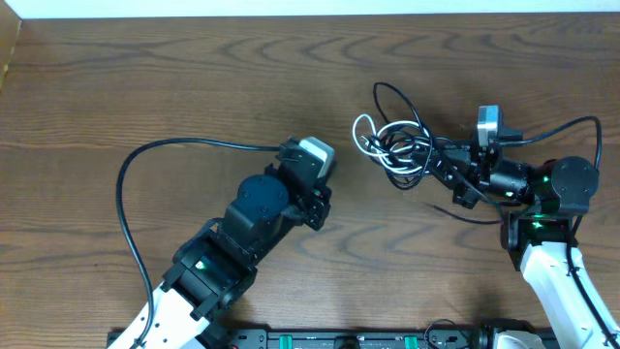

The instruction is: Untangle cables

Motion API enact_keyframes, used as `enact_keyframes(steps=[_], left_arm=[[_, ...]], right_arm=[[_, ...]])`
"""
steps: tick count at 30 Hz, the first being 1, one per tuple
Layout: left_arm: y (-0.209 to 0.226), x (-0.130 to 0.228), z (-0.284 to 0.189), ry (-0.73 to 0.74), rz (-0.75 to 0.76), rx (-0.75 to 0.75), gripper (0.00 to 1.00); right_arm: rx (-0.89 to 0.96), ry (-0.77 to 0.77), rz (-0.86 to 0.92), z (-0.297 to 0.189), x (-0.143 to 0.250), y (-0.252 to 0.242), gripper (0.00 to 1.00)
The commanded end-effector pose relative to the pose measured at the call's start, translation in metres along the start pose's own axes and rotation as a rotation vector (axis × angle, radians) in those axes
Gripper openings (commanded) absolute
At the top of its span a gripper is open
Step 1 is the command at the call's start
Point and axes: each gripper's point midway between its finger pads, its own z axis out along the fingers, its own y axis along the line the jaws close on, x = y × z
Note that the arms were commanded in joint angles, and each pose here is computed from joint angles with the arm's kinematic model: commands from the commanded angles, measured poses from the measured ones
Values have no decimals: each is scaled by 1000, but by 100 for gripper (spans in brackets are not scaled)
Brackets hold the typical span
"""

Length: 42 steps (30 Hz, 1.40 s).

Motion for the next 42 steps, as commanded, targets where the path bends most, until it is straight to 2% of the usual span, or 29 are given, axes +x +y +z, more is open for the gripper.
enact_keyframes(steps=[1, 6, 13, 15, 19, 22, 42], left_arm=[[22, -11, -6, -37, 24, -126, 7], [18, -10, -6, -34, 23, -106, 7], [-19, -6, -6, -10, 26, 110, 9], [-29, -5, -7, -6, 26, 171, 21], [-50, -11, -12, -27, 31, 293, 36], [-65, -22, -17, -72, 37, 379, 40], [-67, -22, 22, -65, -61, 389, 42]], right_arm=[[24, -19, -22, -1, -6, -3, 1], [23, -18, -21, -1, -6, -3, 1], [23, -18, -21, -1, -6, -3, 1], [23, -18, -21, -1, -6, -3, 1], [23, -18, -21, -1, -6, -3, 1], [21, -17, -21, 0, -6, -3, 1], [-36, -11, -61, 11, -6, 12, 1]])
